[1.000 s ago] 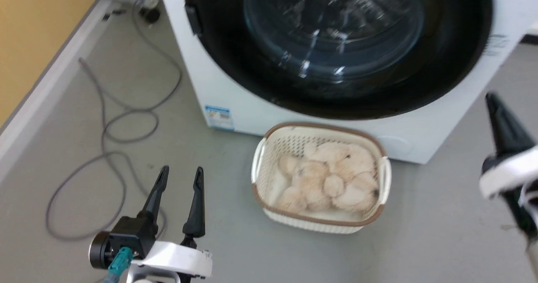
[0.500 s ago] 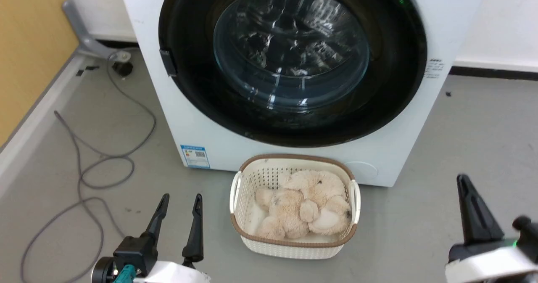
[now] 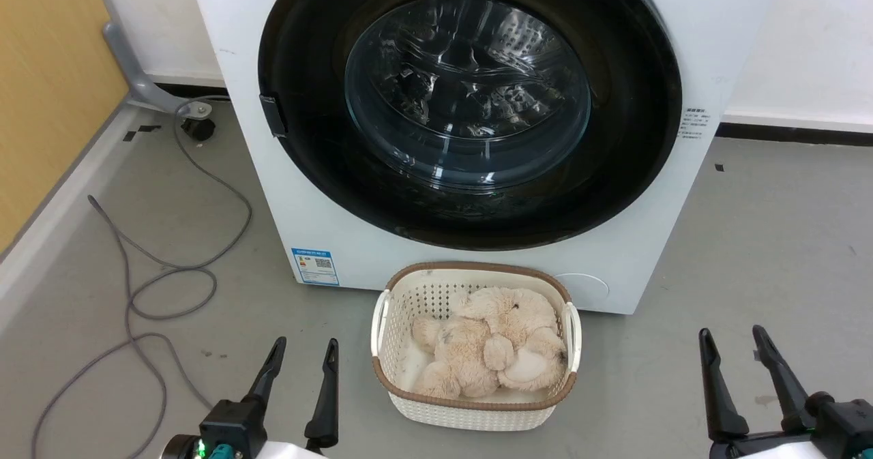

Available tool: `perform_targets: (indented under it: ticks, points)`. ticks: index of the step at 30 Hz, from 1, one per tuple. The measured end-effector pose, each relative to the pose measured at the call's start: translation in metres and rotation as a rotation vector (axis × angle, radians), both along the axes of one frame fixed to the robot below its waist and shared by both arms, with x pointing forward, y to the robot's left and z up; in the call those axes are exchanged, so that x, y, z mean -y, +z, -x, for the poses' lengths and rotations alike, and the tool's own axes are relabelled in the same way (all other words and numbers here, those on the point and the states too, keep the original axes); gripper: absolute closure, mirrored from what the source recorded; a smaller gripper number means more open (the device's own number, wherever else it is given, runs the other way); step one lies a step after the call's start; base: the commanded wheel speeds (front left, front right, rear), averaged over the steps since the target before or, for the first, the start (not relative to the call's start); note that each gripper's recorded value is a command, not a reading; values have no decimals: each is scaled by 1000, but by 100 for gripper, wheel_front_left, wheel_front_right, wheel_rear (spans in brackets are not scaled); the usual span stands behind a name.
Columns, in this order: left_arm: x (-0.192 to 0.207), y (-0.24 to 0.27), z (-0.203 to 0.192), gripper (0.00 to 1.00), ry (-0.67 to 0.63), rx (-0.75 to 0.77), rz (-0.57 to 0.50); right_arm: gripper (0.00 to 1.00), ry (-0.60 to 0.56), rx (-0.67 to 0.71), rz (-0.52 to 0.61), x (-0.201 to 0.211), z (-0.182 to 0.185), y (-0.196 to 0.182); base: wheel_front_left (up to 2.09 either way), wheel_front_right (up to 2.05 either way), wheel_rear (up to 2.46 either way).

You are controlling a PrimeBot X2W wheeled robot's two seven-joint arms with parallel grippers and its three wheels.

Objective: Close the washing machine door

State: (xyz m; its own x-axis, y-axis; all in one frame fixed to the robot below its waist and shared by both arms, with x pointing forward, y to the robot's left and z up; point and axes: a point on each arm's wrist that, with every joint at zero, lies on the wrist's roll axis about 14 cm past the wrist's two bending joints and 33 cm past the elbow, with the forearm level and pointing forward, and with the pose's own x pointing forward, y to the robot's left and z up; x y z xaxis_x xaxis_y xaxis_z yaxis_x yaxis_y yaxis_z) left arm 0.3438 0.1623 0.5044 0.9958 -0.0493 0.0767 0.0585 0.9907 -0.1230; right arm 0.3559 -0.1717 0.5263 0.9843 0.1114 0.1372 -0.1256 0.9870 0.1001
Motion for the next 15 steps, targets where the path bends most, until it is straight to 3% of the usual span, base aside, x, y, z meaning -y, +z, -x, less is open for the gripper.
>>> perform_targets:
  ticks: [10,11,15]
  points:
    - [-1,1,0,0,4,5,-10,0,17,-6,3,-7,0,-4,0,0,0]
    - [-1,1,0,100,3,4,-10,100,17,-6,2,-7,0,-3,0,0,0]
    - [0,1,-1,100,1,2,-10,100,17,-6,2,-6,0,-3,0,0,0]
